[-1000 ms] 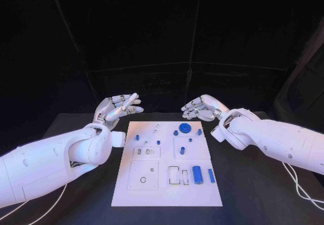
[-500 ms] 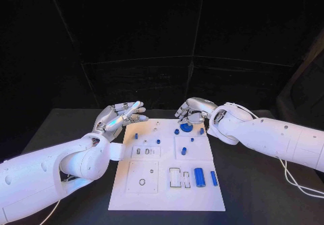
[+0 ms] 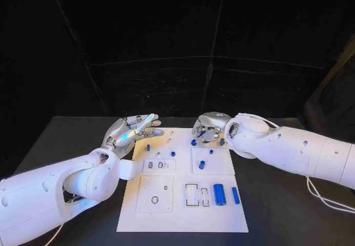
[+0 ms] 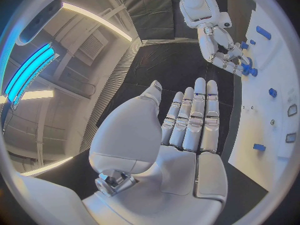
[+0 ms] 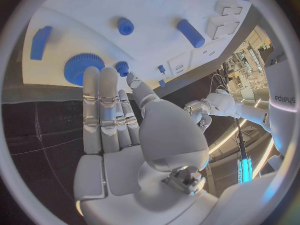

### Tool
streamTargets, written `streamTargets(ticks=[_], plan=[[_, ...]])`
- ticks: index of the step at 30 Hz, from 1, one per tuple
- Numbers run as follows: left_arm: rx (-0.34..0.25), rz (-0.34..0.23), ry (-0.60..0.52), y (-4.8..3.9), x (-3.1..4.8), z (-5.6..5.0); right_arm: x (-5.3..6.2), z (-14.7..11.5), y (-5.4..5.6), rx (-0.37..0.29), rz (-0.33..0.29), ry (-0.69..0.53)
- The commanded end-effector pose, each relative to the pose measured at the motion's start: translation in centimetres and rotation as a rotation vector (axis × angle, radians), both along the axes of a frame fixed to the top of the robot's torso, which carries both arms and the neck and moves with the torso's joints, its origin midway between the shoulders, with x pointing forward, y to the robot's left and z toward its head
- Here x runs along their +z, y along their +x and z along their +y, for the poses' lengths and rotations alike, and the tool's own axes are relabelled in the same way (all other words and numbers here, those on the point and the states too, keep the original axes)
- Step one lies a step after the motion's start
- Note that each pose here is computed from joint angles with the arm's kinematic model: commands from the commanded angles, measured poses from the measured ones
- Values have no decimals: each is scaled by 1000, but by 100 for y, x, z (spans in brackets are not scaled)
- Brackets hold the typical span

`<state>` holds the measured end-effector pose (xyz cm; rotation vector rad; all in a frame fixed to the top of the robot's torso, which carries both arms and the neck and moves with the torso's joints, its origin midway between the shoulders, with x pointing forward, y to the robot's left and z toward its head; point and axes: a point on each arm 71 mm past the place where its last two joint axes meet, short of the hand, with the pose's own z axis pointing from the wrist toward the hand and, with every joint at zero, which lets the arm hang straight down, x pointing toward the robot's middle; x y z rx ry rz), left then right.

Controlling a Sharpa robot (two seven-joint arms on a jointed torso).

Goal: Assemble the parts on the task board

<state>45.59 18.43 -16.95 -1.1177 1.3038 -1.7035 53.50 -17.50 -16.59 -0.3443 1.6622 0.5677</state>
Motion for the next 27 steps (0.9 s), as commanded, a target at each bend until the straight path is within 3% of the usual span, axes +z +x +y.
streamTargets(ticks=[1,27], plan=[[-24,-3,-7,-4,13,-22,-19,5,8,-10,13,-78],[-27,9,-2,24,-7,-15,-64,114,39,16,47,-106]])
